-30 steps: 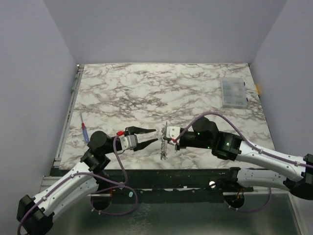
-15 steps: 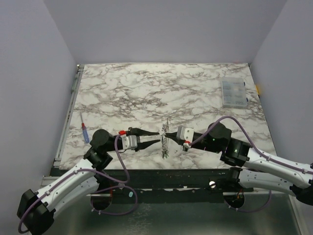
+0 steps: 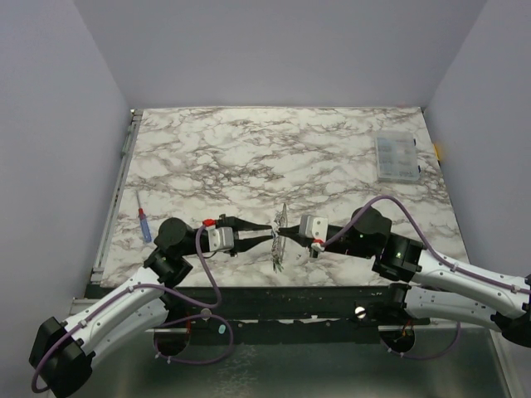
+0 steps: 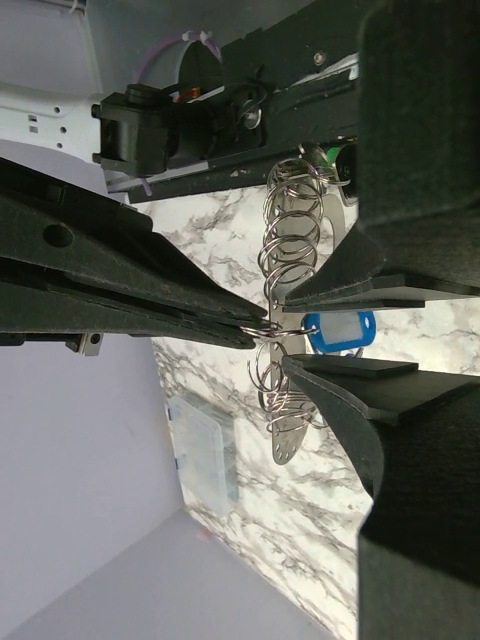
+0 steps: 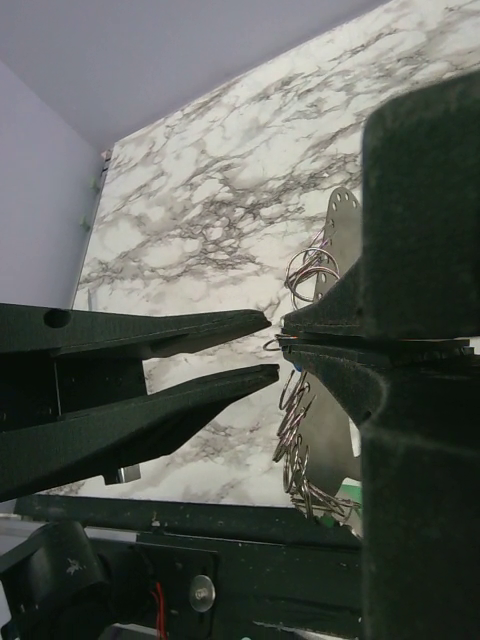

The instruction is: Put the keys on the keyring

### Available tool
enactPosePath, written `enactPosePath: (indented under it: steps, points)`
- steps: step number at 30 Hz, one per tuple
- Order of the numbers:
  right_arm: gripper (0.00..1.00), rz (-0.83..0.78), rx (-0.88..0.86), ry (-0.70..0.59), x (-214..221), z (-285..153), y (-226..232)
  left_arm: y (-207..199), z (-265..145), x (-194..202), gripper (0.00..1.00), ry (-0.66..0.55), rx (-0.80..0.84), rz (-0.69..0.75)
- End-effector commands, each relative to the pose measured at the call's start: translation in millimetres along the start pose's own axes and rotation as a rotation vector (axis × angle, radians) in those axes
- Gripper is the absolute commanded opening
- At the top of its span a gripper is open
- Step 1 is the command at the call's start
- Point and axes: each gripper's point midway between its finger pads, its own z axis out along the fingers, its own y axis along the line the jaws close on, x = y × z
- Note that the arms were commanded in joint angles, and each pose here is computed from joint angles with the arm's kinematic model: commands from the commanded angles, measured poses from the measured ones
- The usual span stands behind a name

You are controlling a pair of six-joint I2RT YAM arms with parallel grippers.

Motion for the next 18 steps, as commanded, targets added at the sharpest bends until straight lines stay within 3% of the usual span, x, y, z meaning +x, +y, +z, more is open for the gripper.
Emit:
enactPosePath:
  steps: [1, 12, 18]
  points:
    - [0.01, -0.003, -0.007, -0.075, -20, 2, -3, 5, 3, -13, 0.28, -0.033, -0.013, 0.025]
    - [0.01, -0.001, -0.031, -0.096, -27, 1, 0, 5, 4, -9, 0.26, -0.024, -0.003, 0.024]
    - [0.01, -0.001, -0.042, -0.109, -31, 1, 2, 7, 5, -8, 0.13, -0.023, -0.01, 0.029]
